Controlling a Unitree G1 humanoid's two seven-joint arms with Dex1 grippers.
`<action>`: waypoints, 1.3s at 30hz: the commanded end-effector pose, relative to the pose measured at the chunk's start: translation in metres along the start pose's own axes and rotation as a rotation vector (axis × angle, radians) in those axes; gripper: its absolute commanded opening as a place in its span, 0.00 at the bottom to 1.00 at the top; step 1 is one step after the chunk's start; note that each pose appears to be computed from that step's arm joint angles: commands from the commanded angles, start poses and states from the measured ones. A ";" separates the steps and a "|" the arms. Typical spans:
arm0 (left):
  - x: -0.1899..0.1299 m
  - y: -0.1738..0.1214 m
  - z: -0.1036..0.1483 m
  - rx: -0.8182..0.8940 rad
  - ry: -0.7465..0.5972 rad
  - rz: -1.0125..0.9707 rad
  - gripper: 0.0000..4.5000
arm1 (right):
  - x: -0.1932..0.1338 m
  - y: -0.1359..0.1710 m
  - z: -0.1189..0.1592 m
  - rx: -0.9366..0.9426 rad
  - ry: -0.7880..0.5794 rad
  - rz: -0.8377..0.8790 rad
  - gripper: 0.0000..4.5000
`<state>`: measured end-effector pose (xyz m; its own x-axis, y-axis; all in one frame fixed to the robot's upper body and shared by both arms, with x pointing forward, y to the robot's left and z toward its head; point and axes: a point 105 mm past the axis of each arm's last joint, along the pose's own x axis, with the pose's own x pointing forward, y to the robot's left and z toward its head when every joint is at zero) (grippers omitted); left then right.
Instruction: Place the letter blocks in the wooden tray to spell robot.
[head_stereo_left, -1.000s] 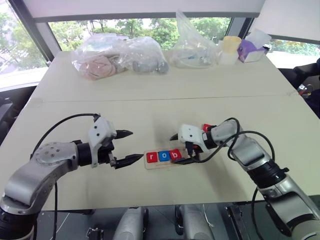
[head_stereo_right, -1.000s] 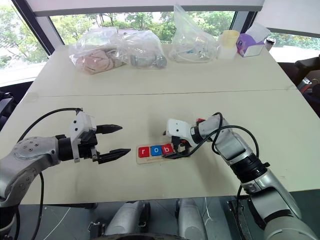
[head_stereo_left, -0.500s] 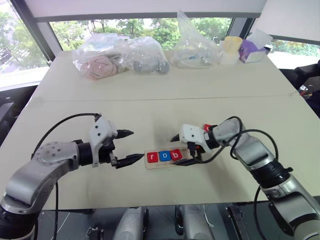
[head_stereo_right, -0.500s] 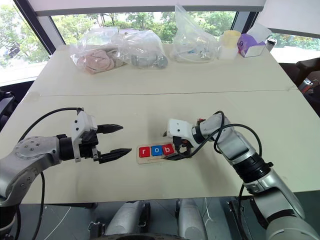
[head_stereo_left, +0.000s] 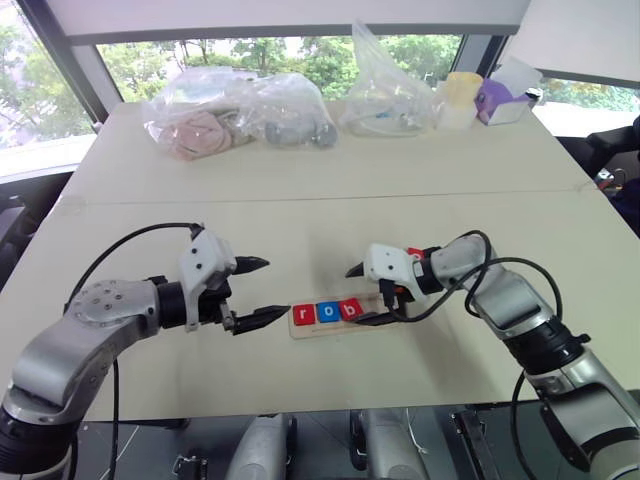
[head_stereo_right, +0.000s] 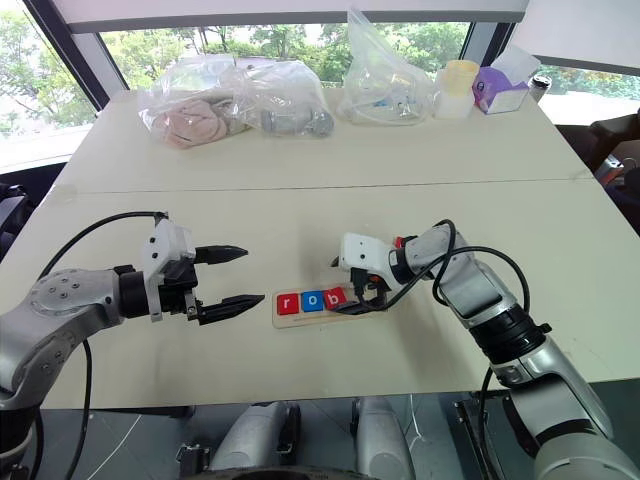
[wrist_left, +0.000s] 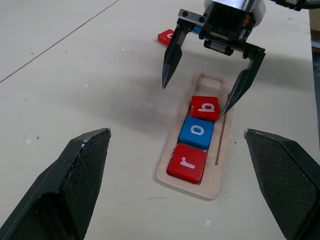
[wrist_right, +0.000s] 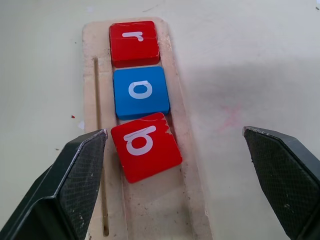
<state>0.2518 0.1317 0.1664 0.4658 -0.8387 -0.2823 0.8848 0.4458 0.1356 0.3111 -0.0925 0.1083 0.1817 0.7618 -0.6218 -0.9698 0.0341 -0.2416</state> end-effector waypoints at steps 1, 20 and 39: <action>0.000 -0.003 0.007 0.015 -0.024 -0.012 1.00 | -0.002 -0.008 0.014 -0.049 -0.032 -0.024 0.99; 0.001 -0.003 0.006 0.011 -0.029 -0.006 1.00 | -0.046 -0.034 0.034 0.043 -0.125 -0.264 0.99; 0.025 0.002 0.010 0.037 -0.064 -0.110 1.00 | -0.075 -0.058 -0.042 0.854 -0.013 -1.226 0.99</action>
<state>0.2651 0.1113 0.1610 0.3759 -0.8909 -0.2550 0.9266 0.3618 0.1021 0.3636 -0.1650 0.1248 0.9121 0.0735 -0.4034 -0.1160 0.9899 -0.0819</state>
